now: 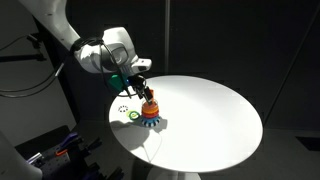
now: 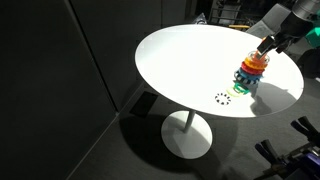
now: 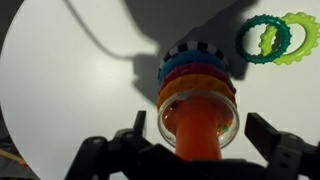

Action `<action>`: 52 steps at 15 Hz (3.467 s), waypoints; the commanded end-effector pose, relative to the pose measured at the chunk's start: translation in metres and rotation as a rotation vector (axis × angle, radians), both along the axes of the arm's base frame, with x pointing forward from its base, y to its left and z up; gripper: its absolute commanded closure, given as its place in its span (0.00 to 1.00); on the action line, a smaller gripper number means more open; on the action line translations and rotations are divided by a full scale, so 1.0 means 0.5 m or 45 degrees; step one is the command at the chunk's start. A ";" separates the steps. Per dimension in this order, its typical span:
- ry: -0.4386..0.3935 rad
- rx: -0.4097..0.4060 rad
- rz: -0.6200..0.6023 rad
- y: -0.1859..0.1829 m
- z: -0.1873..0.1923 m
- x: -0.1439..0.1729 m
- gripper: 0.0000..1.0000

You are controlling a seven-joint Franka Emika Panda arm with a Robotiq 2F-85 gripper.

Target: Put the transparent ring on the table

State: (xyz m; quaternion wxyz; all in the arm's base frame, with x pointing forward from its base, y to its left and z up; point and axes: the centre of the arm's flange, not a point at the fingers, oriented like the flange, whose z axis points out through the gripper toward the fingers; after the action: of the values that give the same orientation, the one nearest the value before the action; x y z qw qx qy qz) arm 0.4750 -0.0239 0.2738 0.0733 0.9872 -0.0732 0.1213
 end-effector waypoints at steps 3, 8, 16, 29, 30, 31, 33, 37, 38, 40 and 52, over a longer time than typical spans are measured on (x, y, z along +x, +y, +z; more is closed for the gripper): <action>-0.045 -0.002 -0.019 -0.009 -0.021 -0.002 0.00; -0.048 0.013 -0.011 -0.008 -0.038 -0.002 0.00; -0.047 0.005 -0.011 -0.009 -0.052 -0.002 0.00; -0.094 0.052 0.065 0.014 -0.062 0.008 0.00; -0.100 0.052 0.069 0.015 -0.063 0.007 0.00; -0.102 0.053 0.071 0.015 -0.063 0.007 0.25; -0.109 0.051 0.071 0.014 -0.060 0.008 0.34; -0.116 0.048 0.061 0.012 -0.050 0.007 0.34; -0.118 0.048 0.059 0.012 -0.045 0.006 0.34; -0.121 0.047 0.055 0.013 -0.034 0.006 0.34; -0.085 0.039 -0.005 0.022 0.052 -0.003 0.34</action>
State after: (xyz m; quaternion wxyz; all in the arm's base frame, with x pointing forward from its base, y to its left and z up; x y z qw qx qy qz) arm 0.4806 -0.0150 0.2747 0.0542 0.9826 -0.0723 0.1620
